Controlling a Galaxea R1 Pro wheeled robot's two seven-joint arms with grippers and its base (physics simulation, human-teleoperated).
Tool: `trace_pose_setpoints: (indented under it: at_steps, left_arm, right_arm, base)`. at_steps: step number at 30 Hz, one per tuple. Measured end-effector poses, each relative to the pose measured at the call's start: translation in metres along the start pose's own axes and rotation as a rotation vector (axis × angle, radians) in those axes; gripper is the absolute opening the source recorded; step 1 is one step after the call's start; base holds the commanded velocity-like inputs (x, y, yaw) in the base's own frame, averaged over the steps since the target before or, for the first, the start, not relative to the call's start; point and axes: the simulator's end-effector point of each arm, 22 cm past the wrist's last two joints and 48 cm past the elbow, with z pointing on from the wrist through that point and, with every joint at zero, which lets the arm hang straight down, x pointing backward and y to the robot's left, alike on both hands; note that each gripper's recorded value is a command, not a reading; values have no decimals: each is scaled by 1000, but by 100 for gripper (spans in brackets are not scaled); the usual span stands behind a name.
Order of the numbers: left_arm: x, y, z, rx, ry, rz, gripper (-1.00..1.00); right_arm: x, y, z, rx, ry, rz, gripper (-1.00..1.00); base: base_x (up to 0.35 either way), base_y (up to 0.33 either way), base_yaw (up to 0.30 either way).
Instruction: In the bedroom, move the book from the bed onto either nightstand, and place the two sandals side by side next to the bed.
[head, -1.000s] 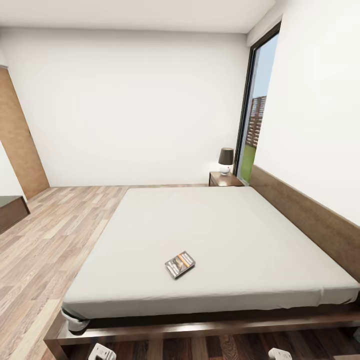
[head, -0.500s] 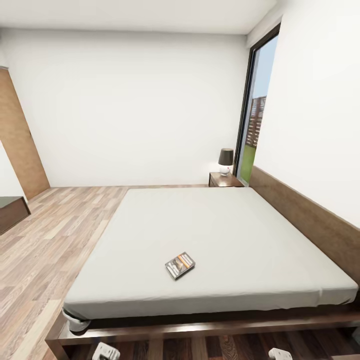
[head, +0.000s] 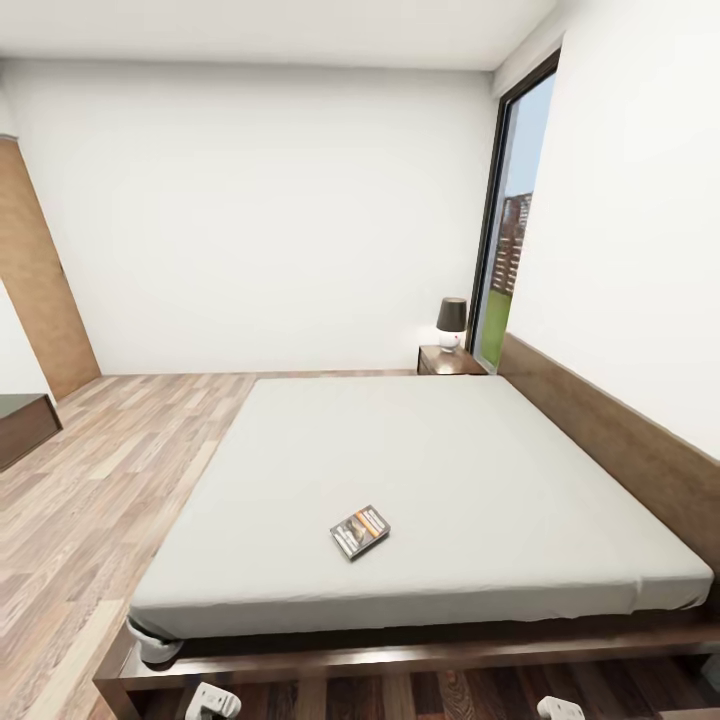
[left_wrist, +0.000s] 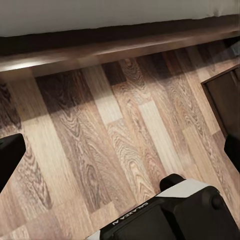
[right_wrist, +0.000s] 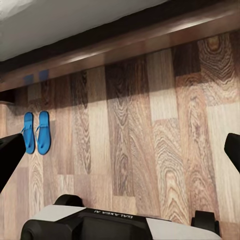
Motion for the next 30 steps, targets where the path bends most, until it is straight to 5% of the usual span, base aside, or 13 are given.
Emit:
trace_pose_setpoints:
  at_steps: [30]
  left_arm:
    - [-2,-12,-17,2,1,-1,100]
  right_arm:
    - [1,7,-19,0,1,0,100]
  base:
    - [0,0,0]
